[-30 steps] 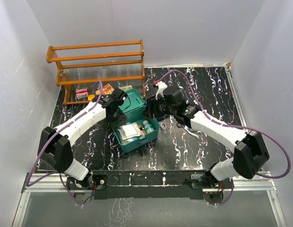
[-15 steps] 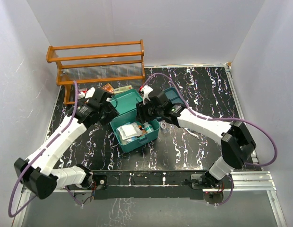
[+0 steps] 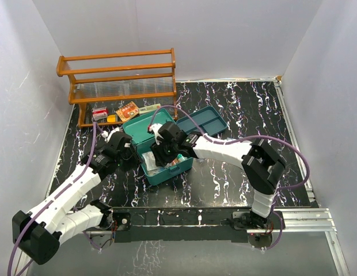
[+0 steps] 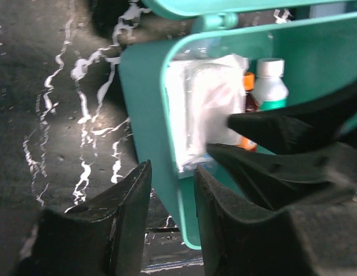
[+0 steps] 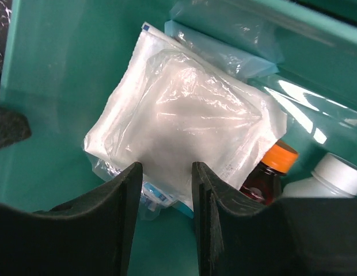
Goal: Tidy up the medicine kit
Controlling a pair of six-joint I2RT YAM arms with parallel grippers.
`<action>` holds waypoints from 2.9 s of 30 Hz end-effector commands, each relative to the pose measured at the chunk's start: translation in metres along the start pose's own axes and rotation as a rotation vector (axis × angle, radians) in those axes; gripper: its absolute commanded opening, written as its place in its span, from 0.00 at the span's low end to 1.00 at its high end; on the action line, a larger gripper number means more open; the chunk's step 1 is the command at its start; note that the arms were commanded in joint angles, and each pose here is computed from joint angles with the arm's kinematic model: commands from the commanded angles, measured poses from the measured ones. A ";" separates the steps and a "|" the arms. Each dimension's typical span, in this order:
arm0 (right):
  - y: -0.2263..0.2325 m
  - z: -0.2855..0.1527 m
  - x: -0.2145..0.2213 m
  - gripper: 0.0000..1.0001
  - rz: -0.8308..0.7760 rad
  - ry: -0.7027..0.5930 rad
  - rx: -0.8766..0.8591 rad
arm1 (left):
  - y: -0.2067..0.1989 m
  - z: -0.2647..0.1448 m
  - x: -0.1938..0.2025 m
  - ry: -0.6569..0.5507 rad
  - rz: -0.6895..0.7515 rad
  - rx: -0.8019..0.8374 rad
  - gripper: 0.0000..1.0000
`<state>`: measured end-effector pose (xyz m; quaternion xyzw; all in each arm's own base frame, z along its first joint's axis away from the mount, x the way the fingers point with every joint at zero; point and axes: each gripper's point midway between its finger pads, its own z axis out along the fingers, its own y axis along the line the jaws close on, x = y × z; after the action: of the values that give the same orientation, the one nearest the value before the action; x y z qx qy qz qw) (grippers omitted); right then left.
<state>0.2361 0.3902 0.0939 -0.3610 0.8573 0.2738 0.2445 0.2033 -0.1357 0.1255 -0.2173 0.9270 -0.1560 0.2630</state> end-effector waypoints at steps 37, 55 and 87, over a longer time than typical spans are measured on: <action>0.018 0.014 -0.044 0.43 -0.074 -0.078 -0.026 | -0.028 0.002 -0.015 -0.024 0.127 0.122 0.13; 0.029 0.020 -0.029 0.41 -0.054 -0.015 -0.105 | -0.031 -0.003 -0.023 -0.055 0.133 0.127 0.12; -0.226 -0.240 -0.022 0.50 0.614 -0.479 0.823 | -0.095 -0.038 -0.157 -0.472 0.211 0.134 0.50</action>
<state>0.3725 0.1474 0.2300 0.0635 0.8723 0.1001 0.4744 0.3121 -0.1314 0.2374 -0.1244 0.8647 -0.1129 0.4733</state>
